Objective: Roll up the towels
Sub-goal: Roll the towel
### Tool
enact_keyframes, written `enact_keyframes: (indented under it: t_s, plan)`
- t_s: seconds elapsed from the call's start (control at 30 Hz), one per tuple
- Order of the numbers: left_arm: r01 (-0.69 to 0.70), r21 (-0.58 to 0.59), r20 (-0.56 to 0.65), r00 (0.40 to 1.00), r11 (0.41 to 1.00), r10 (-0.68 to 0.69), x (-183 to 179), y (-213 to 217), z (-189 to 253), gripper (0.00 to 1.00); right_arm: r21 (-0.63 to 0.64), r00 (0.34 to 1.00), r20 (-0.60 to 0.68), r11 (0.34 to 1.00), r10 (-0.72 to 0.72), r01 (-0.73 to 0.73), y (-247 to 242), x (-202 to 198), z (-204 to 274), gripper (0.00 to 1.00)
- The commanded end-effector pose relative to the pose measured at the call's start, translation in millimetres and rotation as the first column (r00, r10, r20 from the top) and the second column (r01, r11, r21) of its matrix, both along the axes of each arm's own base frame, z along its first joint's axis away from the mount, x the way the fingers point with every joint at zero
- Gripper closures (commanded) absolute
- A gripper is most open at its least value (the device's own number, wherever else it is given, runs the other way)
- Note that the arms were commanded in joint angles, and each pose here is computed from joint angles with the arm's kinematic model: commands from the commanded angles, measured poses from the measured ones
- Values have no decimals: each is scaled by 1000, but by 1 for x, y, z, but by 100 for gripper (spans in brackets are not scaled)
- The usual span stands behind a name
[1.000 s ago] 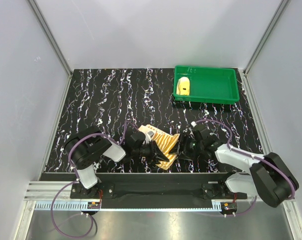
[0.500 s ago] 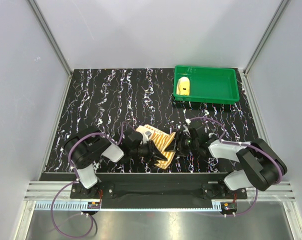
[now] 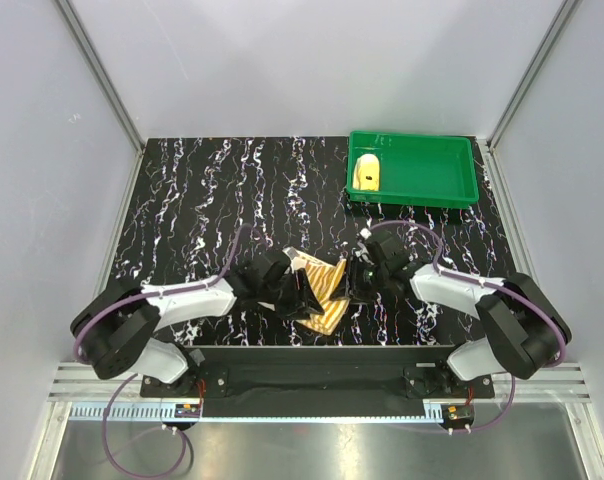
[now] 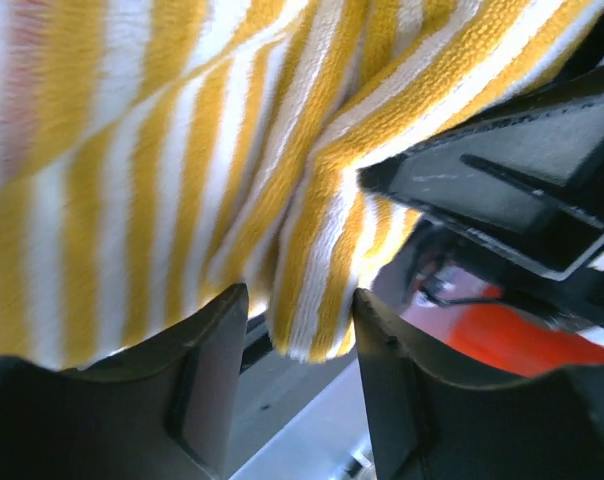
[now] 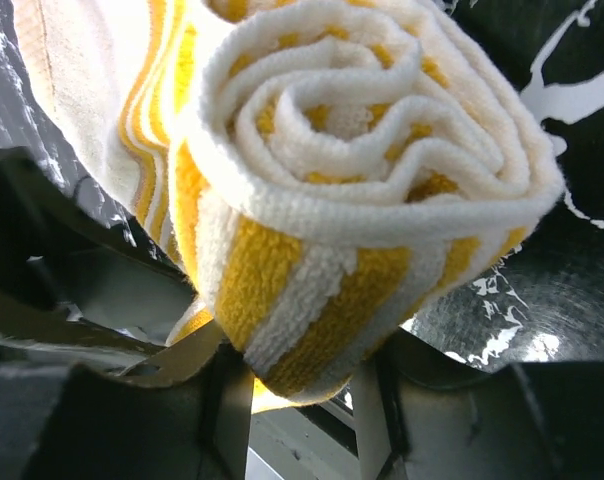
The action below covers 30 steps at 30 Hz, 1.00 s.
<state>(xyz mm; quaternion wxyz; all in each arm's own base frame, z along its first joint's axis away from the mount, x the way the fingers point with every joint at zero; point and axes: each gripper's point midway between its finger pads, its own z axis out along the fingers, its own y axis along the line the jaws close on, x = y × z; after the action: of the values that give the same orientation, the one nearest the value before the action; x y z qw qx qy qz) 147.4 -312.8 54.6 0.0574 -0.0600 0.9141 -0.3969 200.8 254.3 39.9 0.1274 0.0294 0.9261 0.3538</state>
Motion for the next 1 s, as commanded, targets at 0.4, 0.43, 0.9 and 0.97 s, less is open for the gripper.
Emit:
enact_keyframes:
  t_s: [0.4, 0.43, 0.9, 0.97]
  plan:
    - [-125, 472, 603, 768, 873, -216, 4, 18, 79, 48, -209, 981, -101, 960, 166, -184, 0, -12, 4, 59]
    - [-123, 473, 628, 741, 872, -236, 1, 10, 82, 48, -214, 978, -114, 958, 172, -193, 0, -14, 2, 59]
    - [-59, 662, 661, 515, 747, -546, -28, -50, 57, 43, -261, 942, -252, 922, 220, -285, 2, -25, -16, 57]
    - [-71, 692, 641, 518, 718, -567, -28, -50, 47, 43, -258, 941, -256, 922, 223, -288, 1, -26, -16, 57]
